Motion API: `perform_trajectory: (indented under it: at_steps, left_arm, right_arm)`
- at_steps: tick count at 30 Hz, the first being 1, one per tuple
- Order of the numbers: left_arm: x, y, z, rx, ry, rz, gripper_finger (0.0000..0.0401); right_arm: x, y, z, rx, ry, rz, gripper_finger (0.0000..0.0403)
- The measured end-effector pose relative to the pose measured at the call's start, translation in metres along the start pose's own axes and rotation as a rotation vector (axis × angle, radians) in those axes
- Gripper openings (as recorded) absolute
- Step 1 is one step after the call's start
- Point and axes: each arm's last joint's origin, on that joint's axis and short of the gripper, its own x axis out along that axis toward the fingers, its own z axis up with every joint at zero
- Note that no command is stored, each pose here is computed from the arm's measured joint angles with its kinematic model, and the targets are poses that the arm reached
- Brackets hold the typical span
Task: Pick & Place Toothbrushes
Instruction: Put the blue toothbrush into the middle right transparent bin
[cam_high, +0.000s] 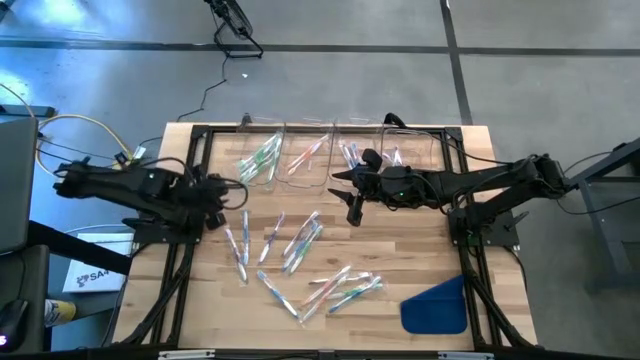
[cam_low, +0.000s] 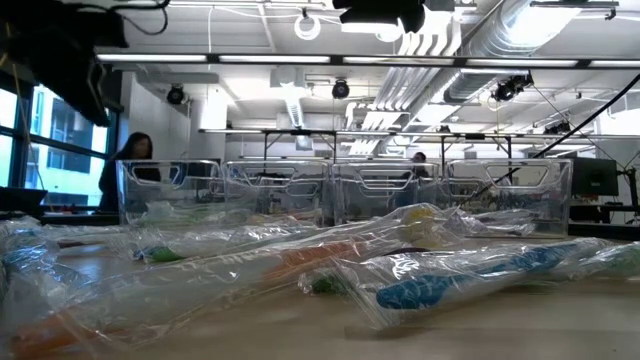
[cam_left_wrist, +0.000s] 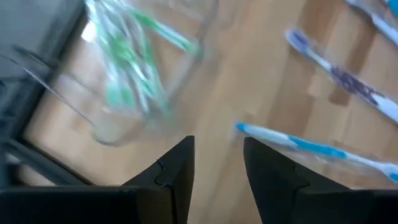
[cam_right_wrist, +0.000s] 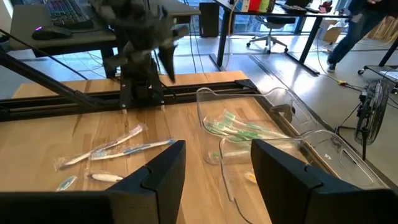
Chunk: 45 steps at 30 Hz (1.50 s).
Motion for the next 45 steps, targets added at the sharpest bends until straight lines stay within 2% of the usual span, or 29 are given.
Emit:
perform_trajectory:
  at_steps: [5,10,17,23,27,30,39,45]
  left_arm:
    - [0.012,-0.008,-0.010,-0.068,0.063,-0.049,0.0134]
    - [0.016,-0.015,-0.009,-0.117,0.074,-0.121,0.0134]
    - [0.020,-0.019,-0.007,-0.145,0.108,-0.120,0.0134]
    - [0.026,-0.027,-0.006,-0.274,0.216,-0.158,0.0134]
    - [0.030,-0.034,-0.006,-0.253,0.333,-0.256,0.0134]
    - [0.032,-0.037,-0.005,-0.195,0.344,-0.292,0.0134]
    - [0.034,-0.039,0.003,-0.175,0.225,-0.257,0.0134]
    - [0.041,-0.041,0.000,-0.180,0.272,-0.208,0.0134]
  right_arm:
    - [0.000,0.000,0.000,0.000,0.000,0.000,0.0176]
    - [0.000,0.000,0.000,0.000,0.000,0.000,0.0176]
    - [0.000,0.000,0.000,-0.001,0.003,0.000,0.0176]
    - [0.000,0.000,-0.002,-0.007,0.020,-0.001,0.0176]
    - [0.000,0.000,-0.004,-0.013,0.035,-0.002,0.0176]
    - [0.000,0.000,-0.004,-0.016,0.043,-0.002,0.0176]
    - [0.000,0.000,-0.005,-0.017,0.045,-0.002,0.0176]
    - [0.000,0.000,-0.005,0.007,0.048,-0.004,0.0176]
